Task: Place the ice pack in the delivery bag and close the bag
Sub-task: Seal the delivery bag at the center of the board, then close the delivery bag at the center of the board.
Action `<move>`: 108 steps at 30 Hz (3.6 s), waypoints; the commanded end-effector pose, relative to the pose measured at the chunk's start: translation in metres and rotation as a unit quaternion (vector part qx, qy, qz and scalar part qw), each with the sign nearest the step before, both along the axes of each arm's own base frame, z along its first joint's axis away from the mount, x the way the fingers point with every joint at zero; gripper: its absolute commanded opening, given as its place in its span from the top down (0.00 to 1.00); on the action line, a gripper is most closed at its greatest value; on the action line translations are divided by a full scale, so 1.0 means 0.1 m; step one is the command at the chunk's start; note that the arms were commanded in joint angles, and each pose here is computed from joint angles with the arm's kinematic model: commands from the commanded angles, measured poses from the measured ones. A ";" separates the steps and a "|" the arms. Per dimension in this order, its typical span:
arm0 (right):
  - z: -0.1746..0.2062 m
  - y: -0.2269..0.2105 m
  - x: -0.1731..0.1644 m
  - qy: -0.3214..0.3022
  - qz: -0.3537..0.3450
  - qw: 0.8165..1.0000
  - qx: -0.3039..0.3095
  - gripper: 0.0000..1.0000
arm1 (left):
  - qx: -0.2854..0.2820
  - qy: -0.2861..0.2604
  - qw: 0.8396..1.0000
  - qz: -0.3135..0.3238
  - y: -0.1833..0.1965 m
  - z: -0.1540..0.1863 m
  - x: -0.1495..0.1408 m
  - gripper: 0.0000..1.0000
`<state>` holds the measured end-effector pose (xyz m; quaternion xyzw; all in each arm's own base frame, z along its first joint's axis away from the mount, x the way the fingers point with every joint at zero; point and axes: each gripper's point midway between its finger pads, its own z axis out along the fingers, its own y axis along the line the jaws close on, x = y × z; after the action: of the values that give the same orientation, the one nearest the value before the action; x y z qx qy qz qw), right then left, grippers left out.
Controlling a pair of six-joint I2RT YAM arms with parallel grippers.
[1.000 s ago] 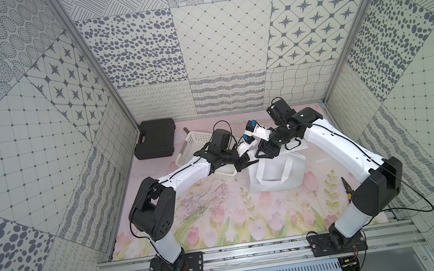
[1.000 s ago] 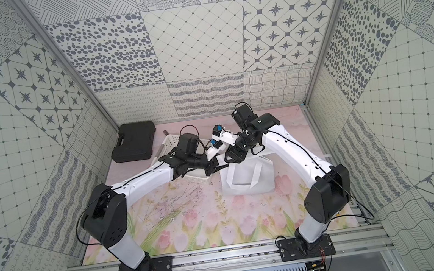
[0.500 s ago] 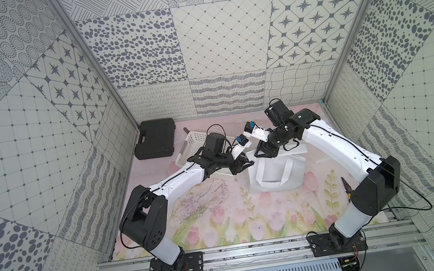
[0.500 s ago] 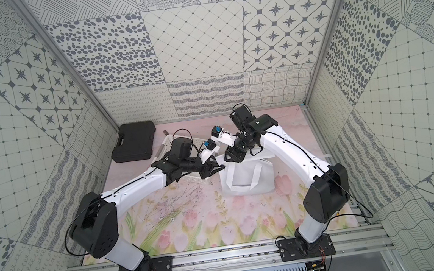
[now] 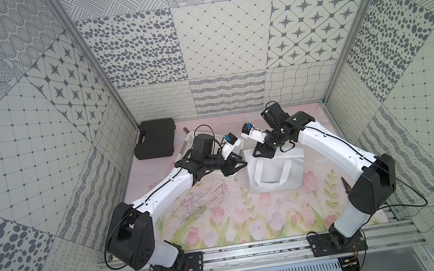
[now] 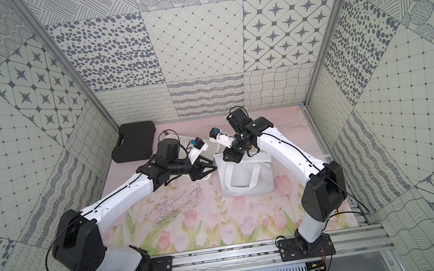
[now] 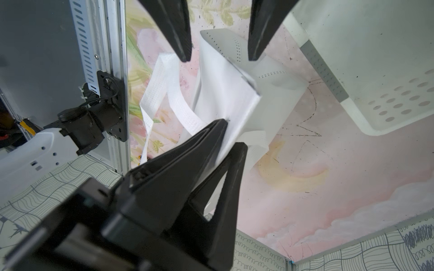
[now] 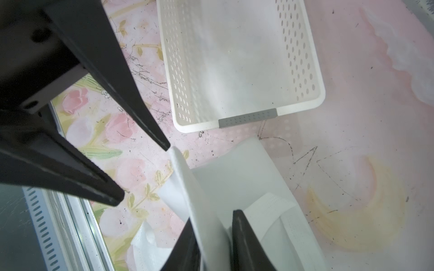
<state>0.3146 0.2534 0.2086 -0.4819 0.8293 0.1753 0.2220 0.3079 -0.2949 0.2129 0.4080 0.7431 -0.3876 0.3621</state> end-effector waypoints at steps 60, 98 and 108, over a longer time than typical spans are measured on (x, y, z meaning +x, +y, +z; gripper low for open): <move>0.46 -1.67 -0.77 -0.228 -0.417 0.859 0.191 0.25 | -0.043 0.132 0.976 -0.168 -1.23 0.75 0.07 0.46; 0.27 -1.63 -0.03 -0.174 -0.420 0.841 0.294 0.59 | 0.115 0.099 0.977 -0.147 -1.35 0.00 0.05 0.69; 0.29 -1.79 -0.18 -0.156 -0.472 0.821 0.282 0.38 | 0.125 0.097 0.976 -0.147 -1.33 -0.07 0.03 0.88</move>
<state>0.2995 0.0850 0.2185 0.0029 0.8356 0.2074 0.5086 0.3233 -0.4367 0.2261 0.5036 0.7321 -0.4100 0.2056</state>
